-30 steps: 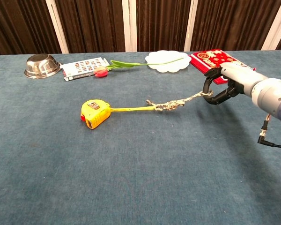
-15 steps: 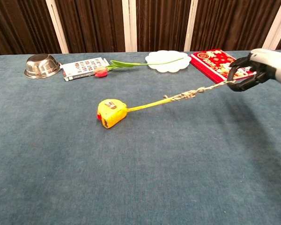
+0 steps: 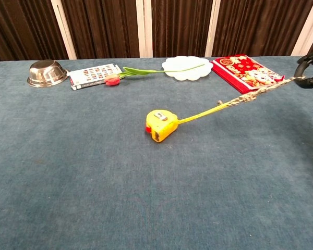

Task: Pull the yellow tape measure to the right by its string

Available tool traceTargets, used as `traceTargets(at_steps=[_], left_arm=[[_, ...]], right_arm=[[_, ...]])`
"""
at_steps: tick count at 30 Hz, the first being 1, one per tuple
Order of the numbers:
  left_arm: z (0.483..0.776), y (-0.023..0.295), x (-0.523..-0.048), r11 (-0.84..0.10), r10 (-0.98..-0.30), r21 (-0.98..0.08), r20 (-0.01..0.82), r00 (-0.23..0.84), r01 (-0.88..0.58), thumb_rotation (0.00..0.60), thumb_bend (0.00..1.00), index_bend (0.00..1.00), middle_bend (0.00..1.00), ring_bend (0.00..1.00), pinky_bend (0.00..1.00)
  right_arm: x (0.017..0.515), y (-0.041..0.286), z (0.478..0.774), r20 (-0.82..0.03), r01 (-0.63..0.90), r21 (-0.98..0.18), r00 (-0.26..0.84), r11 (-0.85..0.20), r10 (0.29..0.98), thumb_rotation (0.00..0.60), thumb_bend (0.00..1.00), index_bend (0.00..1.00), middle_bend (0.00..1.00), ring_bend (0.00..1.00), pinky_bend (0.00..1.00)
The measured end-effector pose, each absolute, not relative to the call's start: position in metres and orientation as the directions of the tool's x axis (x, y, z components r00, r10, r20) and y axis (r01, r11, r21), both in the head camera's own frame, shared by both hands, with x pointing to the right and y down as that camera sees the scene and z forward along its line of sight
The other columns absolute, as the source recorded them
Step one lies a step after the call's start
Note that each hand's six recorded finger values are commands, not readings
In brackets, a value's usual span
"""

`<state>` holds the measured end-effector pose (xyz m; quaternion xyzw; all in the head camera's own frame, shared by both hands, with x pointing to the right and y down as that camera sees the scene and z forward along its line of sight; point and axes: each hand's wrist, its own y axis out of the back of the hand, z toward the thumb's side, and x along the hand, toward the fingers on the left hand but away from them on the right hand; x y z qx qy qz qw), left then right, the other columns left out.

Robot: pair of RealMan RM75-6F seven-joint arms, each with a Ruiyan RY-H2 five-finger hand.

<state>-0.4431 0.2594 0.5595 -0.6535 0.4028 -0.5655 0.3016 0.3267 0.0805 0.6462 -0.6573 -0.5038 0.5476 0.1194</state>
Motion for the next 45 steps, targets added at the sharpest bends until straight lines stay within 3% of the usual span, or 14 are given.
traceTargets(at_steps=[19, 32, 45], left_arm=[[0.557, 0.259, -0.444, -0.477, -0.877, -0.863, 0.479, 0.031, -0.169, 0.600, 0.00, 0.00, 0.00, 0.00, 0.00], [0.557, 0.259, -0.444, -0.478, -0.877, -0.863, 0.479, 0.032, -0.167, 0.600, 0.00, 0.00, 0.00, 0.00, 0.00], [0.557, 0.260, -0.443, -0.475, -0.879, -0.865, 0.476, 0.037, -0.163, 0.600, 0.00, 0.00, 0.00, 0.00, 0.00]], right_arm=[[0.406, 0.072, 0.624, -0.579, 0.573, -0.746, -0.309, -0.338, 0.754, 0.600, 0.47, 0.65, 0.14, 0.00, 0.00], [0.470, 0.056, 0.600, -0.496, 0.547, -0.812, -0.462, -0.205, 0.735, 0.600, 0.47, 0.65, 0.14, 0.00, 0.00], [0.491, 0.054, 0.591, -0.435, 0.490, -0.856, -0.514, -0.163, 0.739, 0.600, 0.47, 0.65, 0.14, 0.00, 0.00]])
